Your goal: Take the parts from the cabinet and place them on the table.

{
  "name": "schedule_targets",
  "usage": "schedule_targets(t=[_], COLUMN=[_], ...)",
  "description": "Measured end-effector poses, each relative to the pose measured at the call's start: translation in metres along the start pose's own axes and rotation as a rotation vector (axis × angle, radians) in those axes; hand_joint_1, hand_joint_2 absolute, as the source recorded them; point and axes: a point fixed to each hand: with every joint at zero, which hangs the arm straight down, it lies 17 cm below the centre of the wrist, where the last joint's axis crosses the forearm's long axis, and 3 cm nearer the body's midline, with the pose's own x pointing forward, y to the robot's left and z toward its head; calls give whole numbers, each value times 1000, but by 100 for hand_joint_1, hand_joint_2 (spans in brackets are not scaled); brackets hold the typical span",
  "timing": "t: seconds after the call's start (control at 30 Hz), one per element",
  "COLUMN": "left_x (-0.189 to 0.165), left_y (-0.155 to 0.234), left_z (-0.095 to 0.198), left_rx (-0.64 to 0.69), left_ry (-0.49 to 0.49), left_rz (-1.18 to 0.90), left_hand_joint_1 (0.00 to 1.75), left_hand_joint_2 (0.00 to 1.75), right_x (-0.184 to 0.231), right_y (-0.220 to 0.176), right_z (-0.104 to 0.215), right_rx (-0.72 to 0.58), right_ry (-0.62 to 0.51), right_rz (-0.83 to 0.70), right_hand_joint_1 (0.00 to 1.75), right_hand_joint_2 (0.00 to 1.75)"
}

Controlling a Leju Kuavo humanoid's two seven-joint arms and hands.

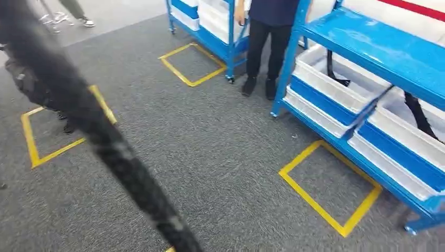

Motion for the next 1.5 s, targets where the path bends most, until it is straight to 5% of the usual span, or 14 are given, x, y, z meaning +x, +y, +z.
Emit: schedule_targets(t=[1.5], left_x=[4], left_y=[-12], left_z=[-1], left_rx=[-43], left_ry=[-9], left_rz=[-87], left_hand_joint_1=[0], left_hand_joint_2=[0], right_x=[-5], right_y=[11], right_z=[2], right_rx=[59], right_ry=[11], right_rz=[114], right_hand_joint_1=[0], right_hand_joint_2=[0])
